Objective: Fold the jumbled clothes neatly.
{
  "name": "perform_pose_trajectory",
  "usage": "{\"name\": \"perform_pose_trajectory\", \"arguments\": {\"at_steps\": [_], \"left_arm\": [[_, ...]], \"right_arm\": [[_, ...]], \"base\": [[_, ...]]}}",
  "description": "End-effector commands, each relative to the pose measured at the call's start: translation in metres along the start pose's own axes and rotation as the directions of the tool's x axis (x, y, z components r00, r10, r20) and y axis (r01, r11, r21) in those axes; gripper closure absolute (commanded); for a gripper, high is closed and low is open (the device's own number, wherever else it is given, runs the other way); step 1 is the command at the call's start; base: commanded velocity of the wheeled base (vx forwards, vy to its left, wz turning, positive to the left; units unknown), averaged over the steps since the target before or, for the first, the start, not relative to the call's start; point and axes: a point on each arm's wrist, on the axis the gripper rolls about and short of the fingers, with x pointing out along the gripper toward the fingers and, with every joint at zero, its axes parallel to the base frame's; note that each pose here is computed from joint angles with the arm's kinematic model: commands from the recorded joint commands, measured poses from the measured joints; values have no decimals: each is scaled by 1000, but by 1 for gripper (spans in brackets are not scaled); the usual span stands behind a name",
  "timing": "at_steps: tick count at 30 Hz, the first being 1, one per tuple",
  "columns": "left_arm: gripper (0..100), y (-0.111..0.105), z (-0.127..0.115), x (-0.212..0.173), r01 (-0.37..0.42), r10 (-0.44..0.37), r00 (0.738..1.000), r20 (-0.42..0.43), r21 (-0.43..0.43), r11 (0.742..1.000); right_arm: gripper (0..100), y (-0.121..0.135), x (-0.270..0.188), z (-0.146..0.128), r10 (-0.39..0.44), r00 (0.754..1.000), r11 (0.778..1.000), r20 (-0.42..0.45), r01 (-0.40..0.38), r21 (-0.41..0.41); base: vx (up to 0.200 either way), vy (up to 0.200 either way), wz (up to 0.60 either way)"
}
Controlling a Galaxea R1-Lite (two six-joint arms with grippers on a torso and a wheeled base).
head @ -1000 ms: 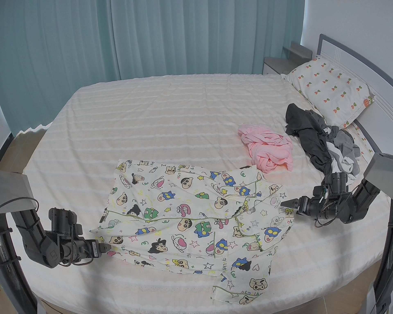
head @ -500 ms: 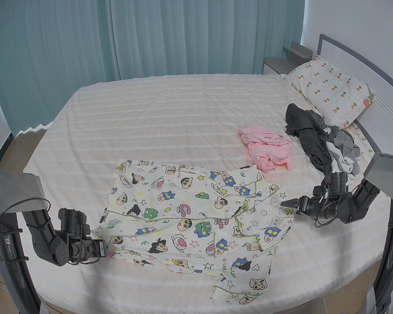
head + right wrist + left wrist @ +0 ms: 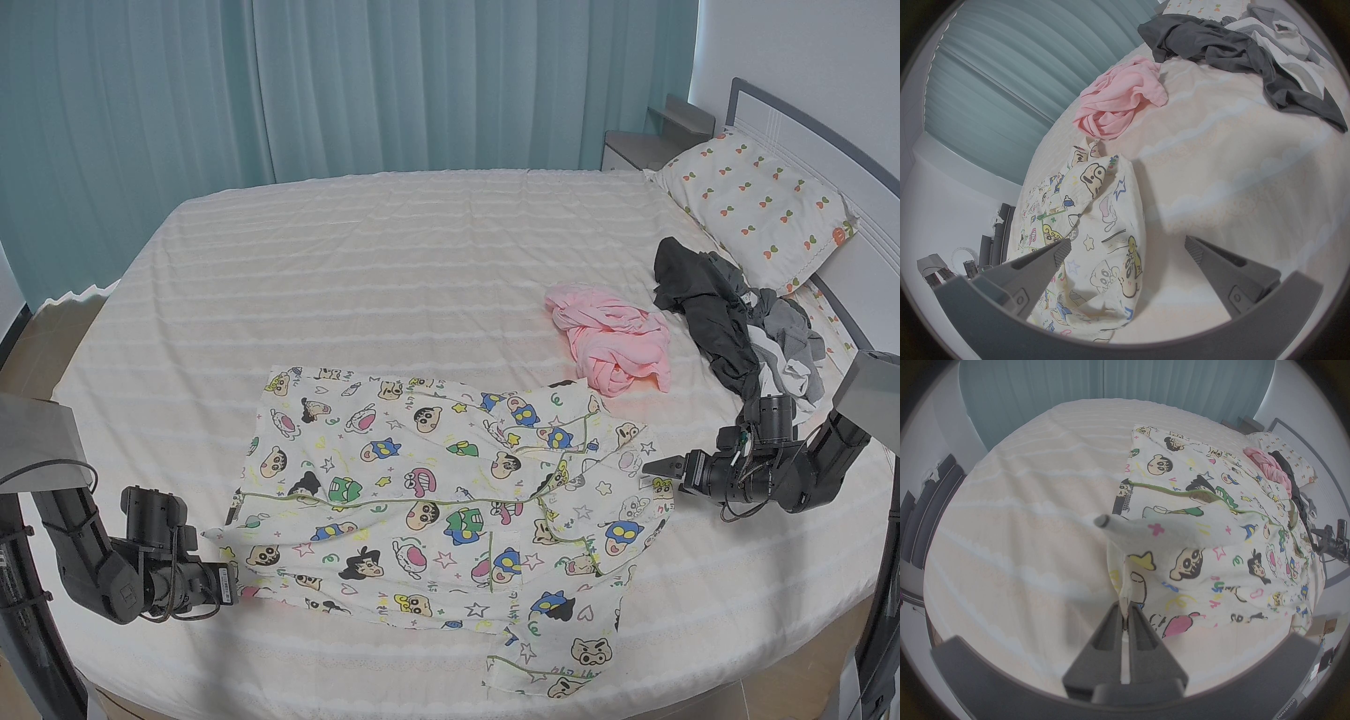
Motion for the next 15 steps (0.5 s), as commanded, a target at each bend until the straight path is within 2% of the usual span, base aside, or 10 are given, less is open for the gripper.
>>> {"name": "perform_pose_trajectory", "arguments": {"at_steps": [1, 5, 10, 15], "left_arm": [[100, 0, -1, -16, 3, -3, 1000, 25, 3, 1000], [100, 2, -2, -23, 1, -1, 1000, 31, -3, 1000], [100, 5, -22, -35, -9, 16, 997, -81, 80, 997], [100, 6, -30, -39, -11, 25, 990, -141, 96, 995]], "right_arm": [[0, 0, -1, -1, 0, 1000, 1000, -2, 0, 0], [0, 0, 0, -1, 1, 1000, 1000, -3, -1, -1], [0, 0, 0, -1, 1, 1000, 1000, -3, -1, -1], [0, 0, 0, -1, 1, 1000, 1000, -3, -1, -1]], "base": [[0, 0, 0], [0, 0, 0], [0, 0, 0], [0, 0, 0]]}}
